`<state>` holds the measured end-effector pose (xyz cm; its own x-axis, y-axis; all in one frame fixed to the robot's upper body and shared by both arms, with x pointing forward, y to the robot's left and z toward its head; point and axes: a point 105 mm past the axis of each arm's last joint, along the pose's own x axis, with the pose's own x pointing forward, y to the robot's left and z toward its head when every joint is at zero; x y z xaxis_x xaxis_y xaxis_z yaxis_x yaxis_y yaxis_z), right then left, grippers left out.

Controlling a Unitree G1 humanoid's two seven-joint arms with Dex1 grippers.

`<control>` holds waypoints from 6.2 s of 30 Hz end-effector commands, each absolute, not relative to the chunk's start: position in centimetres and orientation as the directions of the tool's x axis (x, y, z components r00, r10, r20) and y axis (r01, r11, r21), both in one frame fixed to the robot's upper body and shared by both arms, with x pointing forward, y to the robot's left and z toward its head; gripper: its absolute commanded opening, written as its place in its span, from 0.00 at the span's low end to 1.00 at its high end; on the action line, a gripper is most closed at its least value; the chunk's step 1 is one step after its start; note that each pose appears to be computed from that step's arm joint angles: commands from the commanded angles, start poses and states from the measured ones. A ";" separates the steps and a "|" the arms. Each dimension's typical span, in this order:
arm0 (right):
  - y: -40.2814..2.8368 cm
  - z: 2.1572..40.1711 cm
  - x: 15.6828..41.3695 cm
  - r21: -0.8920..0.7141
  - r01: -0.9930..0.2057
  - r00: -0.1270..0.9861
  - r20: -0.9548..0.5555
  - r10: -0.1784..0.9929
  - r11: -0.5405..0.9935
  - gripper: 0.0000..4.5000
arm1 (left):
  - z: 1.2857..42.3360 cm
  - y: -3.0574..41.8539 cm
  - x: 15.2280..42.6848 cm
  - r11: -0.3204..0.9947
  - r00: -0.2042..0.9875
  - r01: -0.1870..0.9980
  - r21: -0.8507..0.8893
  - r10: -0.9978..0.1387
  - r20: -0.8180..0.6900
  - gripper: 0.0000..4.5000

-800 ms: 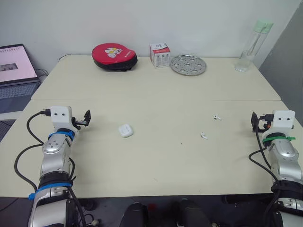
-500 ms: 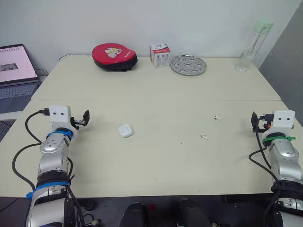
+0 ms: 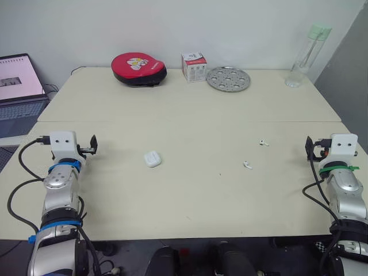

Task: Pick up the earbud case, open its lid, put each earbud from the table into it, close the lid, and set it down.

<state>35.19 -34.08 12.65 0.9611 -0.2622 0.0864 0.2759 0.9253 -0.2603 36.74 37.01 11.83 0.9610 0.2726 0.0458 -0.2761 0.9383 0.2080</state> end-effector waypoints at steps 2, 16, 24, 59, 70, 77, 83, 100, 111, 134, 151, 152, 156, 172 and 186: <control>-34.4 15.2 35.3 -0.286 0.292 0.953 0.166 -0.253 0.913 1.00 | 13.9 37.0 36.9 0.935 0.966 -0.255 0.247 0.234 0.110 0.99; -21.6 18.0 37.6 -0.291 -0.453 0.868 0.072 0.491 0.843 1.00 | 19.5 29.6 34.7 0.773 0.817 0.575 0.268 -0.559 -0.139 0.99; -10.1 18.4 33.8 -0.147 -0.885 0.448 -0.009 0.894 0.442 1.00 | 17.3 24.2 33.2 0.562 0.625 0.780 0.275 -0.692 -0.361 0.99; -6.7 18.1 31.0 -0.162 -0.958 0.256 -0.112 0.960 0.237 1.00 | 8.9 21.2 35.7 0.529 0.560 0.823 0.207 -0.695 -0.450 0.68; -7.9 19.8 32.4 -0.068 -0.941 0.335 -0.046 0.941 0.332 1.00 | 14.9 16.8 36.6 0.413 0.527 0.829 0.377 -0.803 -0.279 0.62; -9.0 19.5 33.1 0.086 -0.920 0.377 -0.077 0.923 0.383 1.00 | 19.4 13.2 36.7 0.270 0.486 0.649 0.711 -0.866 -0.115 0.62; -9.2 20.2 34.1 0.257 -0.876 0.414 -0.032 0.910 0.408 1.00 | 21.8 10.9 36.2 0.173 0.420 0.397 0.901 -0.907 -0.011 0.62; -6.6 21.4 32.8 0.391 -0.857 0.362 -0.008 0.932 0.336 1.00 | 23.3 8.1 35.1 0.078 0.275 0.025 0.997 -0.959 0.068 0.62; -5.4 22.1 32.9 0.417 -0.850 0.360 0.017 0.933 0.321 1.00 | 23.5 7.5 34.7 0.096 0.230 -0.031 0.995 -0.968 0.101 0.62; -4.8 22.1 33.6 0.341 -0.878 0.356 0.000 0.934 0.335 0.25 | 23.2 7.1 34.3 0.121 0.194 -0.015 0.993 -0.973 0.122 0.62; -10.5 20.2 38.1 0.075 -0.742 0.654 -0.132 0.745 0.666 0.17 | 23.2 8.7 36.3 0.235 0.324 0.390 0.891 -0.940 0.106 1.00; -10.7 19.9 38.2 -0.037 -0.746 0.661 -0.168 0.731 0.665 0.17 | 22.8 8.9 36.4 0.211 0.324 0.480 0.851 -0.945 0.051 1.00; -10.0 19.2 37.5 -0.345 -0.769 0.630 -0.263 0.731 0.539 0.17 | 22.2 9.1 36.3 0.172 0.300 0.680 0.713 -0.952 -0.057 0.79; -5.4 18.6 35.9 -0.636 -0.748 0.545 -0.423 0.724 0.191 0.17 | 20.0 7.3 37.3 -0.001 0.296 0.716 0.698 -0.905 -0.304 0.58; -4.4 19.0 35.4 -0.651 -0.736 0.544 -0.405 0.735 0.187 0.17 | 19.4 6.3 37.6 -0.023 0.295 0.694 0.720 -0.902 -0.314 0.17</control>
<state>35.94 -5.17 17.36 0.5504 0.7032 -0.4501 -0.7610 0.2008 -0.6169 37.38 6.53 17.76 0.2756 -0.8888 -0.3661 0.7279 -0.0558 0.6834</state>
